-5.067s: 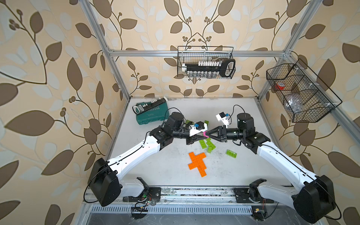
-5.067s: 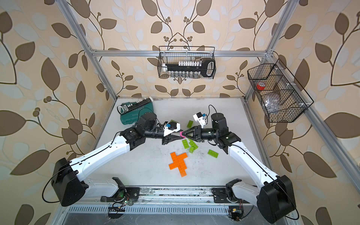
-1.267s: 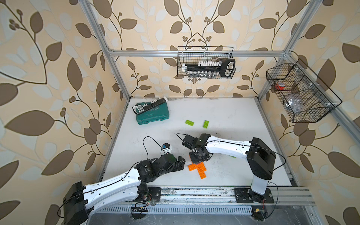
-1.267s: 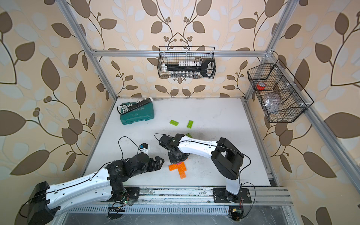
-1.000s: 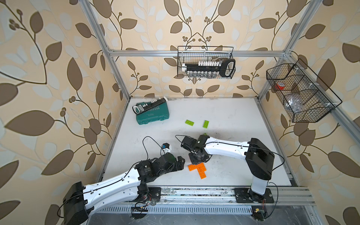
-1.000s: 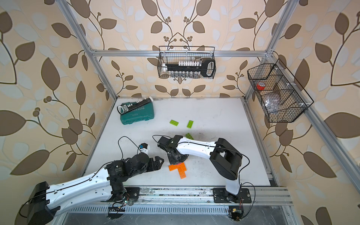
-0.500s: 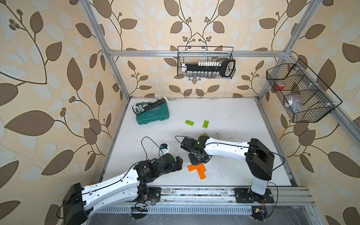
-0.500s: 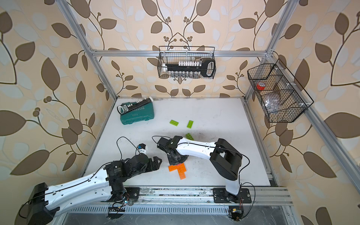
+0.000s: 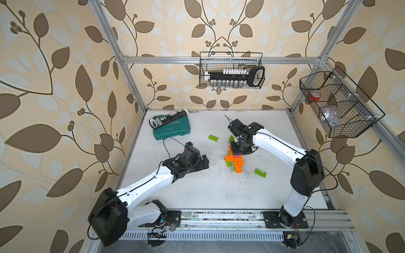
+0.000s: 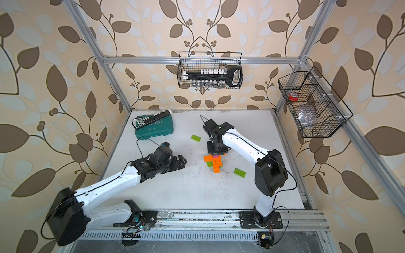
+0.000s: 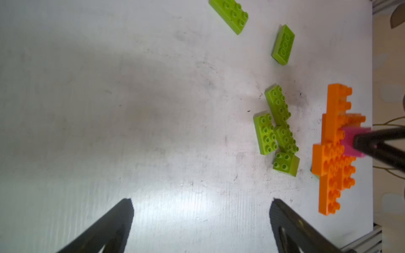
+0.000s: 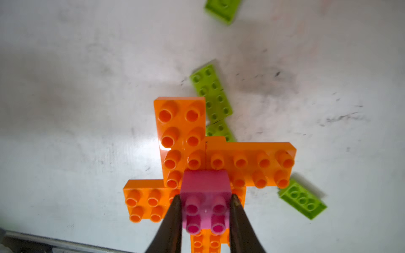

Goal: Assemble a small pinwheel with lego
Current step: Pick up the lego brick from the center of the board, then place the lego brick at the center of the board.

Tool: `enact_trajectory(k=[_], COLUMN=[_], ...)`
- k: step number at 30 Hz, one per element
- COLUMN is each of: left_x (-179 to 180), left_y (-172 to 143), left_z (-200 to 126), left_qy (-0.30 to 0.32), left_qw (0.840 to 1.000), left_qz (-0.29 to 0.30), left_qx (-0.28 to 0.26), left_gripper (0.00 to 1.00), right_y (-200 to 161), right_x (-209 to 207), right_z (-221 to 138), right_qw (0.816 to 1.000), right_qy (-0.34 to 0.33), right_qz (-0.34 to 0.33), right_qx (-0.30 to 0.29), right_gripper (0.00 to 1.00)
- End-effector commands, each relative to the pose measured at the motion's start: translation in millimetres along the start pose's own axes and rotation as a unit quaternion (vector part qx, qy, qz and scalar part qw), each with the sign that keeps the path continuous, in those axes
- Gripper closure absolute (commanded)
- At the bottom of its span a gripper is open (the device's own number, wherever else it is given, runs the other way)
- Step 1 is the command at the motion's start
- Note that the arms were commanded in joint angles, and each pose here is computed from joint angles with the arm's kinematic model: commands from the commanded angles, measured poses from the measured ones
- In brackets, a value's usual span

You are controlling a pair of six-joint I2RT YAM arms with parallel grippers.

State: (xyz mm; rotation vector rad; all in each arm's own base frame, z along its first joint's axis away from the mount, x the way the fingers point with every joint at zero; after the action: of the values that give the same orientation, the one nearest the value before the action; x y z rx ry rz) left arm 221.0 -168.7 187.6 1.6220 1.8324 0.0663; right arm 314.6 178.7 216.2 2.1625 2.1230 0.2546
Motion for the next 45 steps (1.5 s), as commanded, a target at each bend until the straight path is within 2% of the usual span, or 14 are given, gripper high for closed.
enact_trajectory(k=[1,9,12,21,30,31,33,39,45], left_x=[-33.2,-74.3,-83.2,-89.2,-82.1,-81.4,-81.1,-78.1,-73.1], left_y=[32.6,67.1,74.0,78.9,71.3,70.7,70.4,67.8,63.6], left_z=[12.7,74.0,84.7,94.1,98.9,99.3,98.6,97.1,92.9], left_qy=[-0.053,-0.077,-0.085,-0.084,-0.076,-0.075,-0.074,-0.072,-0.064], left_qw=[0.997,0.991,0.989,0.987,0.986,0.986,0.986,0.986,0.987], left_qz=[0.063,0.094,0.101,0.117,0.12,0.12,0.121,0.122,0.114], left_qx=[-0.009,0.056,0.065,0.077,0.091,0.091,0.091,0.091,0.092], left_gripper=[0.01,0.01,0.01,0.01,0.01,0.01,0.01,0.01,0.01], right_y=[23.1,87.1,101.7,132.7,142.1,141.9,141.3,142.8,144.8], right_x=[-25.1,-66.0,-72.0,-82.4,-90.8,-91.5,-90.7,-89.8,-89.5], right_z=[11.6,44.1,59.8,82.7,95.9,97.1,99.2,96.8,83.5], right_qw=[0.999,0.999,0.998,0.997,0.996,0.996,0.996,0.997,0.997], right_qy=[-0.012,-0.02,-0.023,-0.046,-0.065,-0.065,-0.063,-0.058,-0.053], right_qz=[-0.018,0.006,0.01,0.019,0.027,0.027,0.027,0.03,0.032], right_qx=[0.033,0.051,0.063,0.054,0.052,0.054,0.057,0.051,0.039], right_gripper=[1.0,1.0,1.0,1.0,1.0,0.96,0.82,0.6,0.5])
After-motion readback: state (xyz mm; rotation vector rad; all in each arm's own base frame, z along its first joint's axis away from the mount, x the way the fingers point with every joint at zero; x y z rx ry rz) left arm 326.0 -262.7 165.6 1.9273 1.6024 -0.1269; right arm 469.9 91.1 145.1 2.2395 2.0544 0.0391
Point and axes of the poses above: each gripper's point midway between its finger pads, its own z axis out along the fingers, its own x axis along the line the jaws close on, y = z × x, the point moved 9 cm from there along -z, back along the fingers, and after that the axes turned 2 degrees about z, right-handed, at the moved point
